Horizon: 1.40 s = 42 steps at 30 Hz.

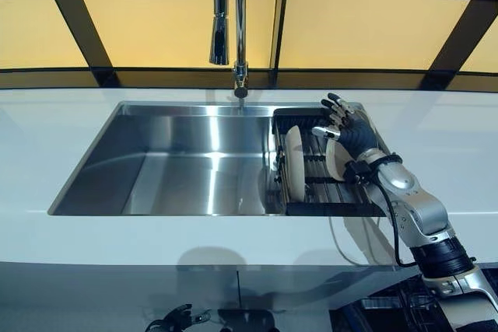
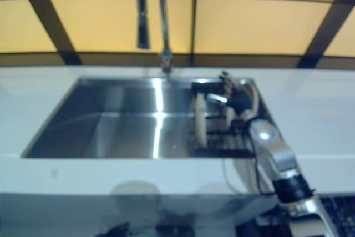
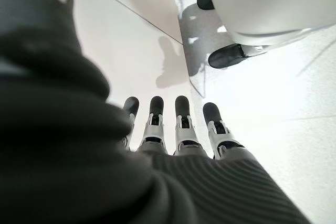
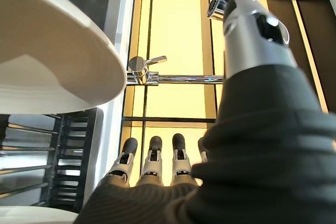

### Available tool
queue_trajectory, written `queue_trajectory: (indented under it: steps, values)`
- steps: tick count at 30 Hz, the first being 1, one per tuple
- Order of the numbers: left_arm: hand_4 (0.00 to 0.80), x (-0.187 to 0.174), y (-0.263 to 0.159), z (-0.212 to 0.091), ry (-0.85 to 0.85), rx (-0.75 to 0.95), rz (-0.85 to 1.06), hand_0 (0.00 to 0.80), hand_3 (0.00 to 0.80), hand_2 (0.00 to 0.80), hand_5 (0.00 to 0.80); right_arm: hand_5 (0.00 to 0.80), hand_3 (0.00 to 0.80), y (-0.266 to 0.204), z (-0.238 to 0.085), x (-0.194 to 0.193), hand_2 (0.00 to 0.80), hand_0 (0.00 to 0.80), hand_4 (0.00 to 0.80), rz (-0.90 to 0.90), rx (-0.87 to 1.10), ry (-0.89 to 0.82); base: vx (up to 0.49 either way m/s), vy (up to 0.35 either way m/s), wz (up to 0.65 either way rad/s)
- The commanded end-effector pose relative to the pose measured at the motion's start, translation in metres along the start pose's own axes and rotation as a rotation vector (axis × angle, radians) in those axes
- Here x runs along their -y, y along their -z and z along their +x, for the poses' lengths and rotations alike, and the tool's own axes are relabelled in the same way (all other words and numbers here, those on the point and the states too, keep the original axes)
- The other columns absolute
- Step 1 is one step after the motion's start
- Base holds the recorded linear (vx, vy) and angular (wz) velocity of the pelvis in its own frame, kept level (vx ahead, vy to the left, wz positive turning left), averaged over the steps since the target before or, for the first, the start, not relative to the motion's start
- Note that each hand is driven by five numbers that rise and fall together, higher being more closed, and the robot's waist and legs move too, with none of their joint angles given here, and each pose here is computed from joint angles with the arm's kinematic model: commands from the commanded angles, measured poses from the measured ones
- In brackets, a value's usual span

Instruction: Take plates into dishwasher

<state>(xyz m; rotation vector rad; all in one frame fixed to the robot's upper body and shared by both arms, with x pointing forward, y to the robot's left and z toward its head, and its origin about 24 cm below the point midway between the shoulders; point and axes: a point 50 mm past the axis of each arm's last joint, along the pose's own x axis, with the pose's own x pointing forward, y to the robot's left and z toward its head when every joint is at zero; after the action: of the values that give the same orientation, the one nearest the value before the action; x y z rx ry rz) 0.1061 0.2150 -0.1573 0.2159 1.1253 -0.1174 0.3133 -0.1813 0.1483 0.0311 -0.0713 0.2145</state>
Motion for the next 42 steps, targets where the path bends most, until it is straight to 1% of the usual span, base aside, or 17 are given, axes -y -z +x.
queue_trajectory:
  steps: [1,9,23,35,42]
  values:
    - [0.0,-0.003,-0.003,0.002,-0.009,-0.017,0.032,0.0,0.0,0.0,0.0,0.0,0.0,-0.011,-0.002,0.001,0.0,0.0,0.0,0.093,0.068,0.022,0.029,0.063,-0.08]
    - [0.0,-0.003,0.0,0.001,-0.014,-0.026,0.033,0.0,0.0,0.0,0.0,0.0,0.0,0.004,-0.006,-0.002,0.0,0.0,0.0,0.115,-0.01,0.009,0.013,0.047,-0.04]
    - [0.0,-0.002,-0.004,0.003,-0.012,-0.019,0.037,0.0,0.0,0.0,0.0,0.0,0.0,0.019,-0.01,-0.01,0.0,0.0,0.0,0.082,-0.111,-0.046,-0.001,0.029,0.0]
    - [0.0,0.0,-0.009,0.004,-0.007,-0.012,0.051,0.0,0.0,0.0,0.0,0.0,0.0,0.031,-0.013,-0.031,0.0,0.0,0.0,0.106,-0.177,-0.12,-0.002,0.008,0.0]
    - [0.0,0.002,-0.012,0.005,-0.004,-0.009,0.053,0.0,0.0,0.0,0.0,0.0,0.0,0.044,-0.014,-0.041,0.0,0.0,0.0,0.105,-0.217,-0.115,0.0,0.0,0.0]
